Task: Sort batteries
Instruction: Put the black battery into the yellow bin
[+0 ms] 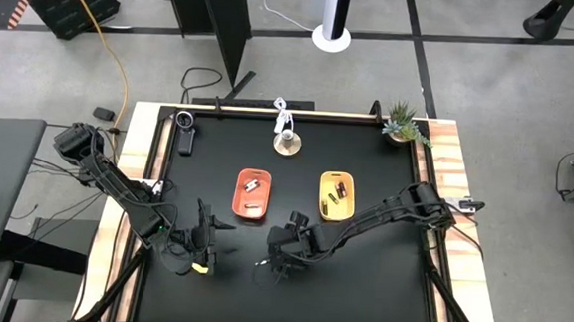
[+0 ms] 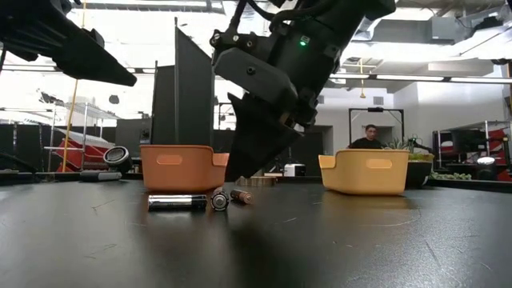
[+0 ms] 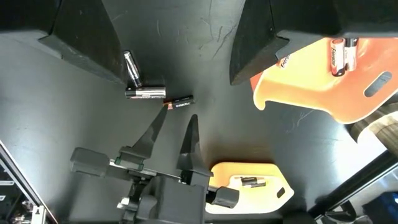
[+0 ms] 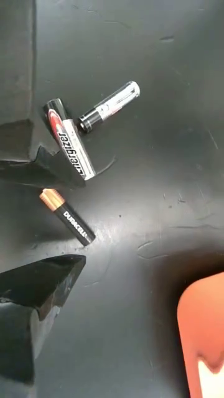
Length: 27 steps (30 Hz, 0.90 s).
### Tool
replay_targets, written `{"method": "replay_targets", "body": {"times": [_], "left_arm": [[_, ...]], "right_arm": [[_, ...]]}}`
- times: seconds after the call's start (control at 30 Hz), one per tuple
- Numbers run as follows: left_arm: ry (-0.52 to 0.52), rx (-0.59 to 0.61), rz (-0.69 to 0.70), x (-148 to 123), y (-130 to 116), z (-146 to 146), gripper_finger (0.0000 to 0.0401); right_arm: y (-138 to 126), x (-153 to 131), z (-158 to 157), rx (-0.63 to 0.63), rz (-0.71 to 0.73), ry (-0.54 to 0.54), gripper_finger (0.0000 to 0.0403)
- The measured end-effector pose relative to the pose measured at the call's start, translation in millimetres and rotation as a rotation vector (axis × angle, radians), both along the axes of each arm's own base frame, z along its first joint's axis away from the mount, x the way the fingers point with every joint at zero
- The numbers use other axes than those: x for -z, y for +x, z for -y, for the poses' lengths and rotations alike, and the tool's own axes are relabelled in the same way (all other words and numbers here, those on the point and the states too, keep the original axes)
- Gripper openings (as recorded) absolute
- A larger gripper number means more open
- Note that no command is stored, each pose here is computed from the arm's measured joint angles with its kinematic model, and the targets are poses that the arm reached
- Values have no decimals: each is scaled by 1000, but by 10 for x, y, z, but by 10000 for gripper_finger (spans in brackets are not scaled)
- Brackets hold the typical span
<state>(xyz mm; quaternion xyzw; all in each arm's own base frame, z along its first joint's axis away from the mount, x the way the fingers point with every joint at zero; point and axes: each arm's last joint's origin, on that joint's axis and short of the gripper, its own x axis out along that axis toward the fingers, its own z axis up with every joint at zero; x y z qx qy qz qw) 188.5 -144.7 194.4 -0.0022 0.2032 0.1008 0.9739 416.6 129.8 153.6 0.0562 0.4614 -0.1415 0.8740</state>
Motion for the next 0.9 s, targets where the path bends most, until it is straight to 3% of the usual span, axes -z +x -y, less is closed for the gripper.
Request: {"method": "replay_targets", "body": {"times": [0.9], "left_arm": [[-1, 0, 1, -1, 0, 1, 277]], "right_arm": [[4, 0, 3, 13, 6, 4, 195]]}}
